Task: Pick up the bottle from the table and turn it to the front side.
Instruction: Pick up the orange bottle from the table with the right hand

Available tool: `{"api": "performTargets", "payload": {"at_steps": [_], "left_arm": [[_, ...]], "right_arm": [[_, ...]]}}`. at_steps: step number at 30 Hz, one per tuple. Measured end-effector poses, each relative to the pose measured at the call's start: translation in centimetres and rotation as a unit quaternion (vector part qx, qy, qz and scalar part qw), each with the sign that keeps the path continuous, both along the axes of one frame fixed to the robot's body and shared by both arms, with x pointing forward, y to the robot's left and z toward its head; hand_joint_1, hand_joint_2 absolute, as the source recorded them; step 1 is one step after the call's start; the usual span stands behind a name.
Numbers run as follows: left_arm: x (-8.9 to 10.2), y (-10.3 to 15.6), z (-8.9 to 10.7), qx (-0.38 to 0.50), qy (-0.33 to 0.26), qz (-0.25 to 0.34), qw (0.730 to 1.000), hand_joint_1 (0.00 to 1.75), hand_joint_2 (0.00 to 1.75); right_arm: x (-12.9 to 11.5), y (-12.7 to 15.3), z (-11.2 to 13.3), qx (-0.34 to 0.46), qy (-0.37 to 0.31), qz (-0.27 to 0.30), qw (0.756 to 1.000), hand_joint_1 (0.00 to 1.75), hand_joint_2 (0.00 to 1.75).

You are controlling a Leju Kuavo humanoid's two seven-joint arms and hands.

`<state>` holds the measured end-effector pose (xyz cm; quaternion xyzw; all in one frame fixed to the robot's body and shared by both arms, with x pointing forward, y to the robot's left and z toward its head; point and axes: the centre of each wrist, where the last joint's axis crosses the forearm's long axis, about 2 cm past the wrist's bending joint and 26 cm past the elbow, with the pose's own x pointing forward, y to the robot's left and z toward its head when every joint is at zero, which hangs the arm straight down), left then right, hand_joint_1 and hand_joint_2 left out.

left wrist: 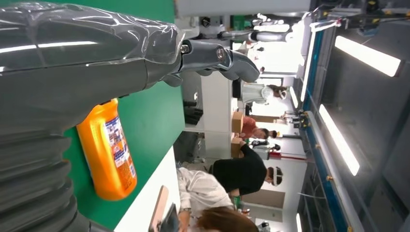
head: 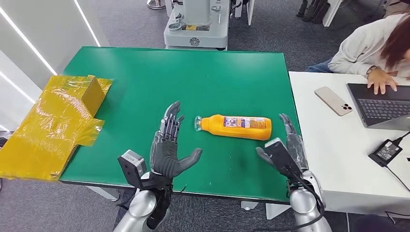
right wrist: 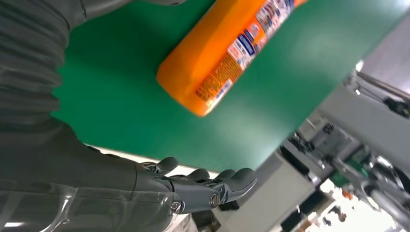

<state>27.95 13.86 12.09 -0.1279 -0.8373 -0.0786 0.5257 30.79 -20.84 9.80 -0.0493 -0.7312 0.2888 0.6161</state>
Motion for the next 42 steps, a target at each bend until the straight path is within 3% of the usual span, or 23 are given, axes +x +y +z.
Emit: {"api": "performTargets", "payload": {"at_steps": [5,11,18,36,42], "left_arm": [[0.1,-0.5,0.0,0.003,0.002,-0.012,1.0,0.0,1.75],[0.7,-0.9,0.3,0.005,-0.001,-0.024,1.0,0.0,1.75],[1.3,-1.1,0.7,0.008,-0.008,-0.03,0.999,0.0,1.75],[2.0,-1.3,0.8,0.016,-0.008,-0.038,0.999,0.0,1.75],[2.5,-1.5,1.1,0.012,-0.007,-0.043,0.999,0.0,1.75]], "right_arm": [[2.0,0.0,-0.3,-0.034,0.028,0.023,0.999,0.0,1.75],[5.4,0.1,-0.3,-0.122,0.055,0.106,0.985,0.0,1.75],[8.0,0.3,1.1,-0.182,0.049,0.132,0.973,0.0,1.75],[9.9,0.4,2.3,-0.254,0.071,0.155,0.952,0.0,1.75],[10.4,0.9,2.9,-0.305,0.113,0.173,0.93,0.0,1.75]]}}
